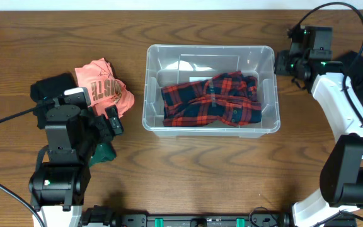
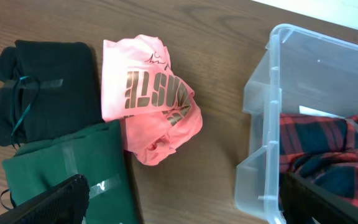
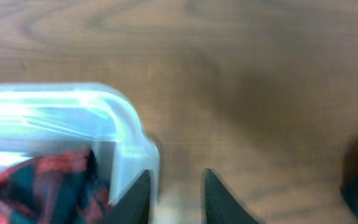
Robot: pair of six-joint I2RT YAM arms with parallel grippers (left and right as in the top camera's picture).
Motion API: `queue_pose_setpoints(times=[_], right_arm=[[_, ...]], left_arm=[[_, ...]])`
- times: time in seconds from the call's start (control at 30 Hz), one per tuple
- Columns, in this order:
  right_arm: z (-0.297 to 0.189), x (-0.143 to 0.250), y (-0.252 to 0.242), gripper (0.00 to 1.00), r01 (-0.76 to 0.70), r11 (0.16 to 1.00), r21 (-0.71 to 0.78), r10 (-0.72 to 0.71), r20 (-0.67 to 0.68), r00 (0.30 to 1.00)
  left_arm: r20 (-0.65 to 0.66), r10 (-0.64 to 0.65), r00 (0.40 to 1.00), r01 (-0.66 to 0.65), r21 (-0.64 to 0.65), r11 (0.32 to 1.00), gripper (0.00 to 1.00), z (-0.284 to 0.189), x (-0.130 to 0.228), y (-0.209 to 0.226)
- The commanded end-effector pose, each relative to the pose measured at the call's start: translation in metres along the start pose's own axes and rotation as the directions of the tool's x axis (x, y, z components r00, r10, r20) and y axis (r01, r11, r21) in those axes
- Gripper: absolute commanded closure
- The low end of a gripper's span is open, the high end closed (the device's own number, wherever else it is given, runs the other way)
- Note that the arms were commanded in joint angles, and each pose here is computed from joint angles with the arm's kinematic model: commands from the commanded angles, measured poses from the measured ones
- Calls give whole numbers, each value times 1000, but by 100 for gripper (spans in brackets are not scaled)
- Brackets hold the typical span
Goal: Pack container
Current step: 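Move the right gripper back to the black garment and grasp it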
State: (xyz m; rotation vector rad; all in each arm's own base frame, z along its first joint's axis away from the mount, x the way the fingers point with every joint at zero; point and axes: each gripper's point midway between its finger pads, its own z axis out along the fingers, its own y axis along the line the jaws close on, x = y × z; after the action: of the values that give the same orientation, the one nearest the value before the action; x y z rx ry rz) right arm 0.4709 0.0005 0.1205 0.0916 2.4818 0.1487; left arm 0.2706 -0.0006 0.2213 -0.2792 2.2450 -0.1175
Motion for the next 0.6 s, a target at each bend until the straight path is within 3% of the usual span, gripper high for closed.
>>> queue_pose_setpoints(times=[0.0, 0.13, 0.3, 0.57], right_arm=[[-25, 2, -54, 60, -38, 956, 292, 38, 6, 999], [-87, -3, -114, 27, -38, 771, 636, 16, 40, 999], [-114, 4, -149, 23, 150, 672, 726, -94, -118, 989], [-87, 69, -204, 20, 256, 683, 684, 32, -378, 925]], left_arm=[[15, -7, 1000, 7, 17, 1000, 2, -5, -7, -4], [15, -7, 1000, 7, 17, 1000, 2, -5, -7, -4], [14, -7, 1000, 7, 17, 1000, 2, -5, -7, -4], [-5, -7, 1000, 7, 11, 1000, 2, -5, -2, -3]])
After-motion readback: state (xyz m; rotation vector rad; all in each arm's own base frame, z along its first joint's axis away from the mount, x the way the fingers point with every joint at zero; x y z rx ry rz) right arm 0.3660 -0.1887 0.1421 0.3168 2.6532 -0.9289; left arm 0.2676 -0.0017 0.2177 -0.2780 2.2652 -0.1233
